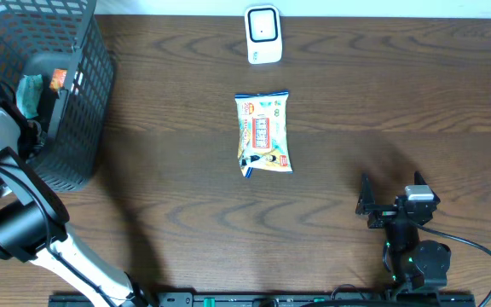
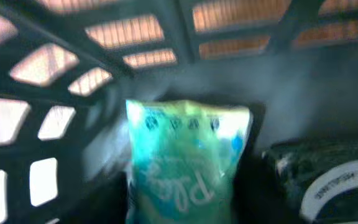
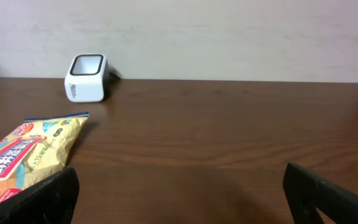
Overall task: Scan the item barcode
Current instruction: 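Grasp the small green pack in the basket with the left gripper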
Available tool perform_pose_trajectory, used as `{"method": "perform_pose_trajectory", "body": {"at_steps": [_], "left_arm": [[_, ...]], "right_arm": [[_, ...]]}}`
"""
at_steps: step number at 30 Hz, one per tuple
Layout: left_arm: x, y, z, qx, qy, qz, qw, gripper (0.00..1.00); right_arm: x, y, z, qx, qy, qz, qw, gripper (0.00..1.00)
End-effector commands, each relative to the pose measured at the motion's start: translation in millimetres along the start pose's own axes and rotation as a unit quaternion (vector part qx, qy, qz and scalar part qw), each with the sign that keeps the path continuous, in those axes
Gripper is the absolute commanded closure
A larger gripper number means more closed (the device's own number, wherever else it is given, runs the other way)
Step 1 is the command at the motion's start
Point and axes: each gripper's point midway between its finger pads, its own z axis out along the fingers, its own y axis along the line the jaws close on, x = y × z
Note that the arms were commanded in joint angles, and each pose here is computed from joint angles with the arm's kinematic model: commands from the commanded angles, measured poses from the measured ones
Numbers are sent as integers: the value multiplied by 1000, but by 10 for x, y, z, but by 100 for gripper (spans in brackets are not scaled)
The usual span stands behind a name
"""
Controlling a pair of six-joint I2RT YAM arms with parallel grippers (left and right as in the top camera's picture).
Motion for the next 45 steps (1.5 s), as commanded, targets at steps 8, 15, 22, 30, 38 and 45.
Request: {"method": "perform_pose_trajectory", "body": {"at_steps": [8,15,22,30,38,45], "left_arm": [[238,112,123,-18,34,14,999,48],[266,131,129,-21,37,16,999,92],[-38,123,-337,18,-10,-8,1000,92],[-566,114,-1769,189,-117,-65,973,93],[-565,-42,-3343,453,-165,-44,875,93],[101,-515,-4211,593,-134,61,792,92]], "right_arm": [[8,-3,-2,1,1,-4,1000,1],[8,-3,-2,1,1,-4,1000,1],[8,-3,-2,1,1,-4,1000,1],[8,-3,-2,1,1,-4,1000,1],[8,-3,-2,1,1,-4,1000,1],[8,-3,-2,1,1,-4,1000,1]]}}
